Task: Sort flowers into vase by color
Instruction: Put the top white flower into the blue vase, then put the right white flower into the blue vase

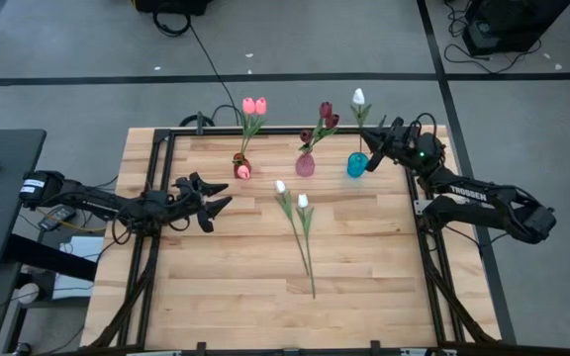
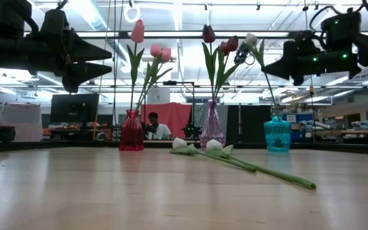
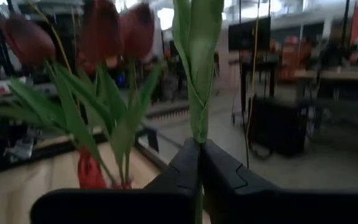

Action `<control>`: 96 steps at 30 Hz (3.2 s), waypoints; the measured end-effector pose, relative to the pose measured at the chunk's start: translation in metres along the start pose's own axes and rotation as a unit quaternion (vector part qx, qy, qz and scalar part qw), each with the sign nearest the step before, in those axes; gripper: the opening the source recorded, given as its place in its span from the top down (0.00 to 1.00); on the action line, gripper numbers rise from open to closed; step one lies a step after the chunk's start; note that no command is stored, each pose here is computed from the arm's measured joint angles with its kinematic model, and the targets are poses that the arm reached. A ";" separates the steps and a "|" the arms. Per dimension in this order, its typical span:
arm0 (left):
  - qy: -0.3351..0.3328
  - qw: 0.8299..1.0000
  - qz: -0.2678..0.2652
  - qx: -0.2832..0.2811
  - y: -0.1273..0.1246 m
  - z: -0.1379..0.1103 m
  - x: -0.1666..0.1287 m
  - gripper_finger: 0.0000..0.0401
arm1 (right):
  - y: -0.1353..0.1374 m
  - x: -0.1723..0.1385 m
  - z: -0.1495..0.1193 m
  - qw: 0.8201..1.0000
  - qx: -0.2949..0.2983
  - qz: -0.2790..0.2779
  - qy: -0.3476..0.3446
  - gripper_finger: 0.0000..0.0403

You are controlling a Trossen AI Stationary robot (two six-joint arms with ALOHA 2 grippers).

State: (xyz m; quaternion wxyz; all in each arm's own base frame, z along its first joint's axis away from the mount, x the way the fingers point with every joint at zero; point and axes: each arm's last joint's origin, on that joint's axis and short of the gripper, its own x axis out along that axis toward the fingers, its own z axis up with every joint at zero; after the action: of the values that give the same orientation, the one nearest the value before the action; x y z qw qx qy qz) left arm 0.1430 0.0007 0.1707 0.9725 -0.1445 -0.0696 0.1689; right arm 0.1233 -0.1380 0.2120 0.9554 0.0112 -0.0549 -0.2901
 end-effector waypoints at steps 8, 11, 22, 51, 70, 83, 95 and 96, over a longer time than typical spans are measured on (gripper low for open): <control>0.006 1.000 0.000 -0.008 0.000 -0.001 0.000 0.41 | 0.001 -0.002 -0.010 0.998 0.031 0.004 0.058 0.81; 0.006 1.000 0.001 -0.008 0.000 -0.001 0.000 0.41 | 0.002 -0.005 -0.011 0.996 0.043 0.004 0.073 0.74; 0.007 1.000 -0.001 -0.012 0.000 -0.001 0.000 0.41 | 0.005 -0.018 -0.013 0.990 0.073 -0.005 0.120 0.55; -0.044 0.998 -0.027 -0.034 -0.005 0.012 0.001 0.40 | 0.035 -0.042 -0.002 0.934 0.159 -0.009 0.321 0.53; -0.082 0.994 -0.048 -0.059 -0.009 0.023 0.002 0.40 | 0.148 -0.019 -0.057 0.876 0.195 0.030 0.440 0.53; -0.077 0.995 -0.051 -0.050 -0.009 0.022 0.002 0.40 | 0.247 0.030 -0.069 0.870 0.112 -0.003 0.480 0.53; -0.076 0.995 -0.050 -0.043 -0.009 0.022 0.002 0.40 | 0.310 0.057 -0.099 0.823 0.043 -0.081 0.561 0.53; -0.076 0.995 -0.049 -0.035 -0.009 0.022 0.002 0.40 | 0.311 0.060 -0.101 0.819 0.041 -0.089 0.565 0.53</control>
State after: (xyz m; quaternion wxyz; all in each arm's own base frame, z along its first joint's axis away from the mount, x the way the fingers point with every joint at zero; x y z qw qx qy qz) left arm 0.1437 -0.0007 0.1946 0.9657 -0.1621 -0.1563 0.1291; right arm 0.3555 0.0860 0.1337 0.7873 0.2170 0.4844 -0.3137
